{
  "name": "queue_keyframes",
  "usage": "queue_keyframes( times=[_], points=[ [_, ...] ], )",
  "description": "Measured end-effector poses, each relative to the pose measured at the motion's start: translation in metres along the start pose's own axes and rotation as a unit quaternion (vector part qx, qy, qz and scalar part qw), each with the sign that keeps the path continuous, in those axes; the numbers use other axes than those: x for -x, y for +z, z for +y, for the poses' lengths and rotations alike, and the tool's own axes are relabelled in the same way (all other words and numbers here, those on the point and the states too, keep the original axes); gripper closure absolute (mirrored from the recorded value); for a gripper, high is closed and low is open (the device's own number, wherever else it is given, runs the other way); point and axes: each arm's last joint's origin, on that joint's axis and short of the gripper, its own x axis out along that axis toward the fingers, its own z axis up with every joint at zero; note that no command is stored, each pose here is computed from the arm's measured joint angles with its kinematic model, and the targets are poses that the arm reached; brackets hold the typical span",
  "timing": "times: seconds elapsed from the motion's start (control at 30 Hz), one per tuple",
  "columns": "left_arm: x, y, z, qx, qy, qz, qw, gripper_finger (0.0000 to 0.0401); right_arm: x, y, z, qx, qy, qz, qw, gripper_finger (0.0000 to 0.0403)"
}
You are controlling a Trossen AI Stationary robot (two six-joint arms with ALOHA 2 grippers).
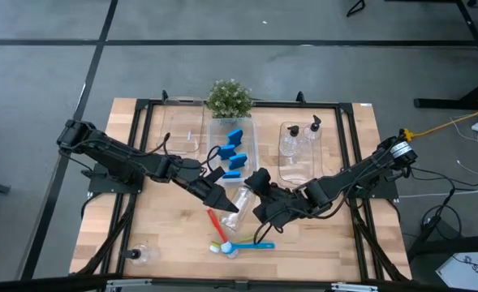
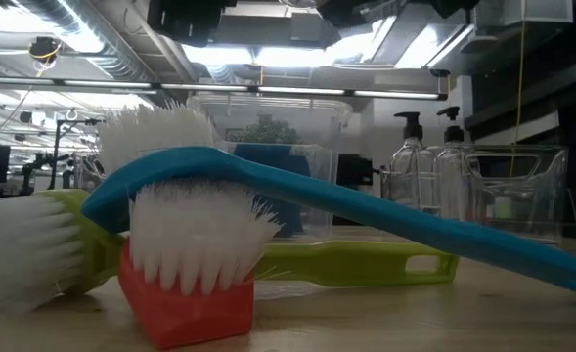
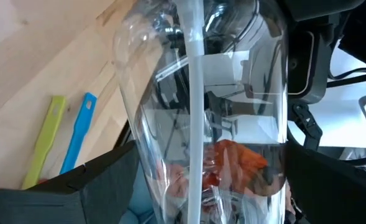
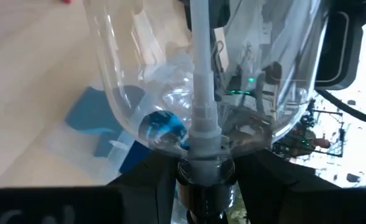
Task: Pick & Place Kitchen Sink Supplies
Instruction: Put the transparent bottle into the right transparent bin
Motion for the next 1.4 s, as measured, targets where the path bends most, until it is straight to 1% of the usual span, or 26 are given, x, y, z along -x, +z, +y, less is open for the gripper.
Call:
queue_keyframes(
  times=[0.1,0.17,0.37,0.5,0.63,0.7,0.83,0.97,1.1,1.23,1.3,1.4],
  points=[
    [0.0,0.0,0.001,-0.01,0.003,0.0,1.0,0.0029,0.0,0.001,-0.001,0.015,-0.006,0.0,1.0,0.0265],
    [0.0,-0.001,0.002,-0.016,0.008,0.0,1.0,0.0039,0.0,0.001,-0.002,0.023,-0.008,-0.001,1.0,0.0259],
    [-0.001,0.0,0.004,-0.039,0.019,-0.017,0.999,0.0094,-0.001,0.001,-0.006,0.013,-0.018,-0.001,1.0,0.0231],
    [-0.003,-0.001,0.015,-0.029,0.06,-0.023,0.998,0.0123,0.003,0.001,-0.013,-0.014,-0.027,-0.013,0.999,0.0223],
    [-0.001,0.0,0.011,-0.05,0.053,-0.034,0.997,0.0138,0.002,0.003,-0.011,-0.024,-0.019,-0.019,0.999,0.0221],
    [-0.002,0.0,0.013,-0.065,0.059,-0.038,0.995,0.0143,0.002,0.003,-0.01,-0.043,-0.015,-0.025,0.999,0.0221],
    [-0.001,-0.002,0.009,-0.108,0.051,-0.037,0.992,0.0147,0.007,0.007,-0.009,-0.095,-0.013,-0.038,0.995,0.022],
    [-0.002,-0.006,0.009,-0.157,0.052,-0.026,0.986,0.0148,0.025,0.013,-0.006,-0.126,-0.008,-0.065,0.99,0.022],
    [-0.001,-0.007,0.006,-0.207,0.052,-0.042,0.976,0.0148,0.052,0.016,-0.006,-0.177,0.015,-0.114,0.977,0.0219],
    [-0.001,-0.007,0.005,-0.26,0.056,-0.051,0.963,0.0148,0.073,0.012,-0.012,-0.26,0.053,-0.156,0.952,0.0219],
    [-0.001,-0.007,0.005,-0.298,0.06,-0.052,0.951,0.0148,0.077,0.007,-0.016,-0.311,0.065,-0.161,0.934,0.0219],
    [-0.001,-0.007,0.005,-0.367,0.07,-0.058,0.926,0.0148,0.082,0.001,-0.021,-0.368,0.083,-0.166,0.911,0.0219]
  ],
)
